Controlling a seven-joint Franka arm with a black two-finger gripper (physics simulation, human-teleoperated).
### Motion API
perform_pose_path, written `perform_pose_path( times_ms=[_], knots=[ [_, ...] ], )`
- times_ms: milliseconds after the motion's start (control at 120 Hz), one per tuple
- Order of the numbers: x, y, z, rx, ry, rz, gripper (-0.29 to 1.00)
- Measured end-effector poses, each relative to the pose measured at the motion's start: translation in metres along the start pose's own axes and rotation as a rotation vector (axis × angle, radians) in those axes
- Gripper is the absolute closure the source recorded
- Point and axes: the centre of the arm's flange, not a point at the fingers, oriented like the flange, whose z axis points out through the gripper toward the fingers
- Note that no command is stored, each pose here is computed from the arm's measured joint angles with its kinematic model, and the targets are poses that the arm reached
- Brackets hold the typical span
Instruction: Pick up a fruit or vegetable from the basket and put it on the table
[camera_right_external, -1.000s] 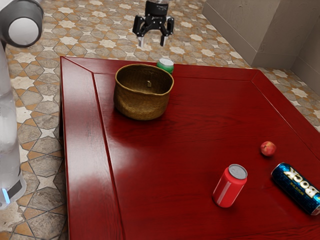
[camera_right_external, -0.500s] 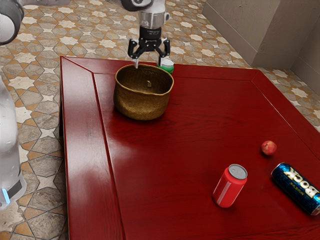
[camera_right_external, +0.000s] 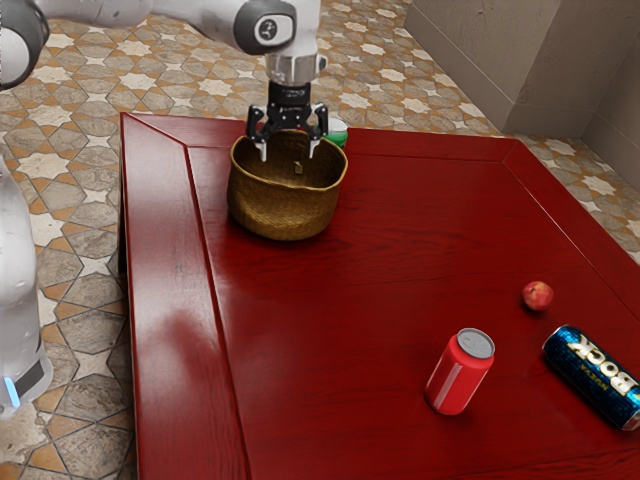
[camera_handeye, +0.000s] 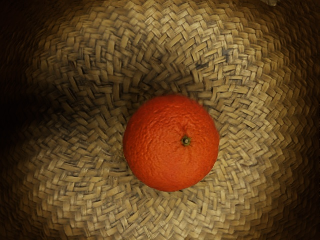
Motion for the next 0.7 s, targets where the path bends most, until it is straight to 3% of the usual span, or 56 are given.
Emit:
perform_pose_path(
  times_ms=[367, 700],
  knots=[
    [0.034, 0.018, 0.033, 0.012, -0.007, -0.015, 0.0],
    [0.033, 0.028, 0.064, 0.008, -0.043, 0.003, 0.0]
  ],
)
